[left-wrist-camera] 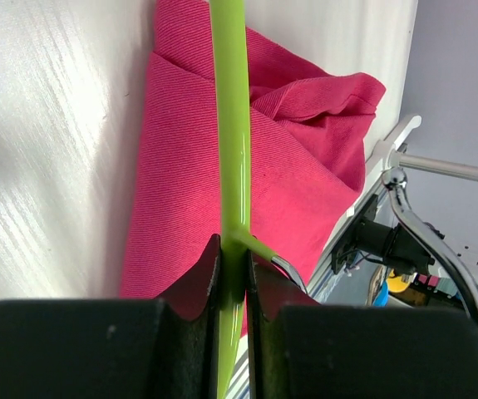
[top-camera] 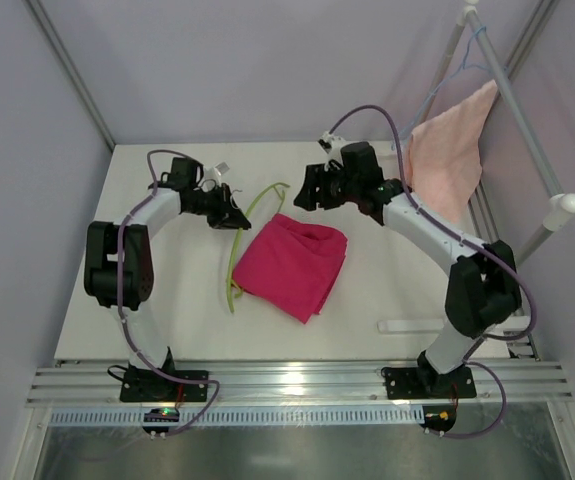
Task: Place the trousers on the hanger
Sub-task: Place trousers on hanger
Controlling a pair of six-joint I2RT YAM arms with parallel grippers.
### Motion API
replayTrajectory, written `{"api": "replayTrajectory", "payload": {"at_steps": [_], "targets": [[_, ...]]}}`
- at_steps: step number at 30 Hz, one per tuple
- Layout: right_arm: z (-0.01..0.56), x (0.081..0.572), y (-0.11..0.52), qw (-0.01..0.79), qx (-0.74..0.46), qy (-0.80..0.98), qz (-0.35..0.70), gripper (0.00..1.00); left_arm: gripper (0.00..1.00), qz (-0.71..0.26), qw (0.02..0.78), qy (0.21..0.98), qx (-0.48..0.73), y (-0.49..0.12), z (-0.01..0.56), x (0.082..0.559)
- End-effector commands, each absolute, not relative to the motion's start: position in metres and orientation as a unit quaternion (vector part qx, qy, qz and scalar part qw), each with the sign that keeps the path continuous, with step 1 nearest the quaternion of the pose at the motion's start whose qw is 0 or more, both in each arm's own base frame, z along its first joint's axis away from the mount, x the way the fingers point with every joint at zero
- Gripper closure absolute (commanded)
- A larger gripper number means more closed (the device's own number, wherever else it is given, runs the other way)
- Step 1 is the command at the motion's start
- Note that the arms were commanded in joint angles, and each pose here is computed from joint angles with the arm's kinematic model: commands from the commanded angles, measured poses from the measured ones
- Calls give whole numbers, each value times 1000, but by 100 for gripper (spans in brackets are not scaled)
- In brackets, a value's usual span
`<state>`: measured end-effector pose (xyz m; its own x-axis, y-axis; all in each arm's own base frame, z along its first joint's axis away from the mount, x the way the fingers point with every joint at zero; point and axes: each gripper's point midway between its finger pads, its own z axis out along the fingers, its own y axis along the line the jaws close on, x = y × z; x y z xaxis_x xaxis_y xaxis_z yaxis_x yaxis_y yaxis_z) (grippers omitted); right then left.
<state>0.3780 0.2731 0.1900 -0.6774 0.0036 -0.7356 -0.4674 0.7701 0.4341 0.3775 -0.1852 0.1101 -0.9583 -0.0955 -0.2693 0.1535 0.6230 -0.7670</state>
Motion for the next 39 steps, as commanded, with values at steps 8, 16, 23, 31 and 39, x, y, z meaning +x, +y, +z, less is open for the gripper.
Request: {"api": "replayTrajectory", "payload": {"at_steps": [8,16,23,31,39], "targets": [[100,386,273,232,-268,882,310,37,100,-381,108,918,-23,-168,83,366],[28,366,232,226,-132,925,274,96,100,-351,125,926,-56,-159,82,363],[0,360,192,256,-19,940,224,96,100,-408,116,899,-108,-174,86,350],[62,366,191,292,-13,929,229,53,100,-399,117,903,-104,-171,85,343],[122,339,181,280,60,933,217,9,100,-411,117,898,-107,-174,88,337]]}}
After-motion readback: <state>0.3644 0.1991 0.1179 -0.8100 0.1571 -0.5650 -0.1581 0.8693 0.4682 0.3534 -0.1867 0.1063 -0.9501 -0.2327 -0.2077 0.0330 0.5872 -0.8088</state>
